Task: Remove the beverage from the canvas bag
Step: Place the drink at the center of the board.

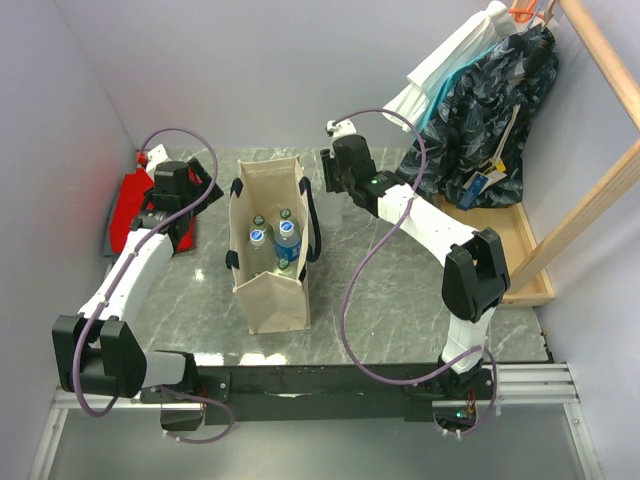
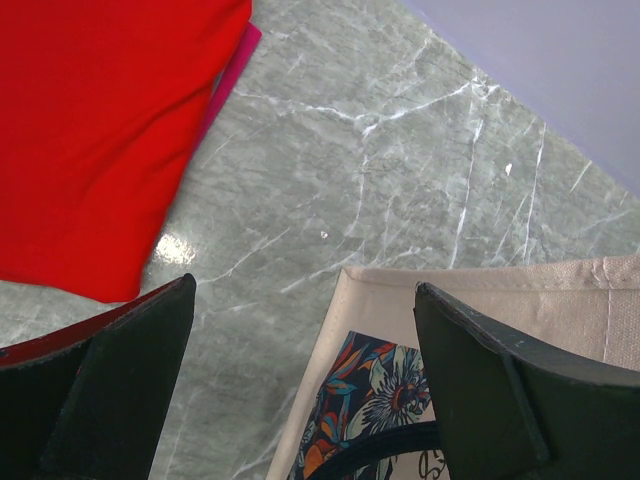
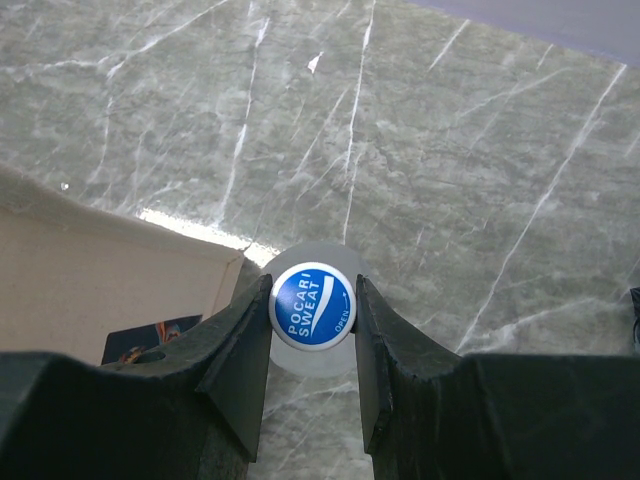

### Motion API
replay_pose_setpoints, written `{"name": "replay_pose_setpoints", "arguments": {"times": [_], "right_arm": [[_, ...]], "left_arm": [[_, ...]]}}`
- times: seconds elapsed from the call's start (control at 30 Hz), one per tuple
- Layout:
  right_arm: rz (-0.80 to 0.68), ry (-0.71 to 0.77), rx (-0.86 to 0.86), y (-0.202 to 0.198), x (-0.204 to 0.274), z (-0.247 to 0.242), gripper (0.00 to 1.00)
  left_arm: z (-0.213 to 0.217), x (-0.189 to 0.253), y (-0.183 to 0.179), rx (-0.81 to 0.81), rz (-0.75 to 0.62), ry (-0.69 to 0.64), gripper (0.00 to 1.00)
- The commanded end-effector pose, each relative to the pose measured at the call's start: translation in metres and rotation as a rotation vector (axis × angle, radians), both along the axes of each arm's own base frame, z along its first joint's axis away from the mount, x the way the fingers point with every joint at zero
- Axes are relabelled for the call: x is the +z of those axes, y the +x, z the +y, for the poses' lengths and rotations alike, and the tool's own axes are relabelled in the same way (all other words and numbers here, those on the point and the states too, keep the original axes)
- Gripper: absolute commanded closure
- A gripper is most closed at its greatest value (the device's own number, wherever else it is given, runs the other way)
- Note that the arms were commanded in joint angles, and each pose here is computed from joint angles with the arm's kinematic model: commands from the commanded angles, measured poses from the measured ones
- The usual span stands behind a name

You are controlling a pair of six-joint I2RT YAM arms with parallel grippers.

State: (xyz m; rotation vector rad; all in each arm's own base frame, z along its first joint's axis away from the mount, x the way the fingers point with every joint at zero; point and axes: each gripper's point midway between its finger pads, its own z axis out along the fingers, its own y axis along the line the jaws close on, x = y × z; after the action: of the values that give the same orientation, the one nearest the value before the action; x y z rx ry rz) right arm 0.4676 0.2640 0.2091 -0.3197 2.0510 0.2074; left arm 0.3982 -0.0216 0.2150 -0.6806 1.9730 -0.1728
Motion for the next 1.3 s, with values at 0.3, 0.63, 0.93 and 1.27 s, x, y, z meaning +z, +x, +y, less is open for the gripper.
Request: {"name": "replay_pose_setpoints", "arguments": {"times": [0.3, 0.63, 0.93, 1.27], "right_arm": [[-0.134, 0.099, -0.02, 0.013, 0.062, 0.004, 0.57], [-0.151, 0.091, -0.036, 0.012, 0.067, -0.002, 0.44], [-0.169, 0.084, -0.054, 0.009, 0.076, -0.008, 0.43], [-0.2, 0.072, -0.078, 0.003, 0.105, -0.019, 0.24]], "left_arm": [[-0.002, 0.02, 0.009, -0.009, -0.054, 0.001, 0.04], [-0.008, 0.018, 0.012, -0.029, -0.052, -0.016, 0.04], [-0.004, 0.018, 0.011, -0.015, -0.051, -0.011, 0.04], [0.007, 0.014, 0.009, 0.052, -0.028, 0.011, 0.04]]}}
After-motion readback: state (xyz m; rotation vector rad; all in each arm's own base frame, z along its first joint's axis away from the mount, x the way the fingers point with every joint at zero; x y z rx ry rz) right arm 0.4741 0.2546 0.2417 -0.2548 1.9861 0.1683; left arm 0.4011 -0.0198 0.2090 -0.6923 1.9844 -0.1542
